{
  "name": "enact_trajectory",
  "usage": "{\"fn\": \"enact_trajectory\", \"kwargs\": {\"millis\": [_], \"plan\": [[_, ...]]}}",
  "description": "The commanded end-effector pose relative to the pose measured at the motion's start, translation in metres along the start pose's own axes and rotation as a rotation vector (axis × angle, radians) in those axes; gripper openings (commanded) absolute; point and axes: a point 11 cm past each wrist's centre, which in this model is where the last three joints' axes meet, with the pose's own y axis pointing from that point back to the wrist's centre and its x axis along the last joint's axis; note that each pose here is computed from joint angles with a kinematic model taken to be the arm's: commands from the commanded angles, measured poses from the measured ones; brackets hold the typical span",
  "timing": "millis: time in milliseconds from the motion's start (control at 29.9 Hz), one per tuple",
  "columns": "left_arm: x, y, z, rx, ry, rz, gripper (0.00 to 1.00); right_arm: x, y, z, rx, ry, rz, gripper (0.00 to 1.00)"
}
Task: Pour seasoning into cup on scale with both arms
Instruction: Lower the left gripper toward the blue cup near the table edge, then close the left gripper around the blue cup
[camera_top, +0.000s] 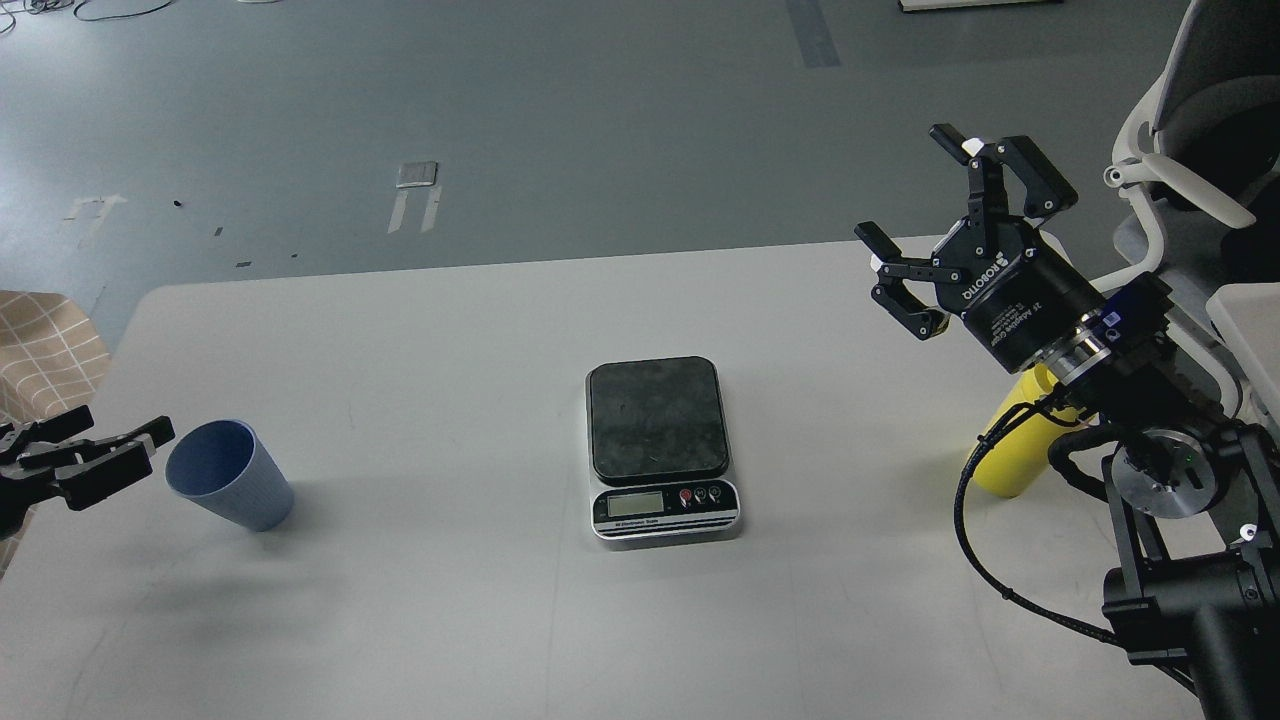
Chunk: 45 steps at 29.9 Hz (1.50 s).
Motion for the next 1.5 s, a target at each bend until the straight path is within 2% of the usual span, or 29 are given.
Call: {"fn": "enact_trajectory", "kwargs": {"millis": [0, 501, 1002, 1036, 1203, 1470], "plan": [[-0.005, -0.006, 0.005, -0.015, 0.011, -0.004, 0.98, 0.004, 0.002, -0.003, 0.010, 0.001, 0.012, 1.00], [-0.028, -0.027, 0.003, -0.011, 0.046, -0.011, 0.98, 0.007, 0.004, -0.003, 0.009, 0.000, 0.025, 1.00], [-0.030, -0.031, 0.005, -0.024, 0.009, -0.024, 0.97, 0.009, 0.002, -0.002, 0.004, 0.001, 0.026, 1.00], [-0.030, -0.031, 0.005, -0.024, 0.009, -0.024, 0.96, 0.009, 0.002, -0.002, 0.004, 0.001, 0.026, 1.00], [-0.032, -0.034, 0.008, -0.034, 0.010, -0.027, 0.74, 0.009, 0.002, -0.002, 0.003, 0.003, 0.027, 1.00], [-0.034, -0.034, 0.009, -0.046, -0.031, -0.048, 0.63, 0.009, 0.002, -0.001, 0.002, 0.002, 0.028, 1.00]]}}
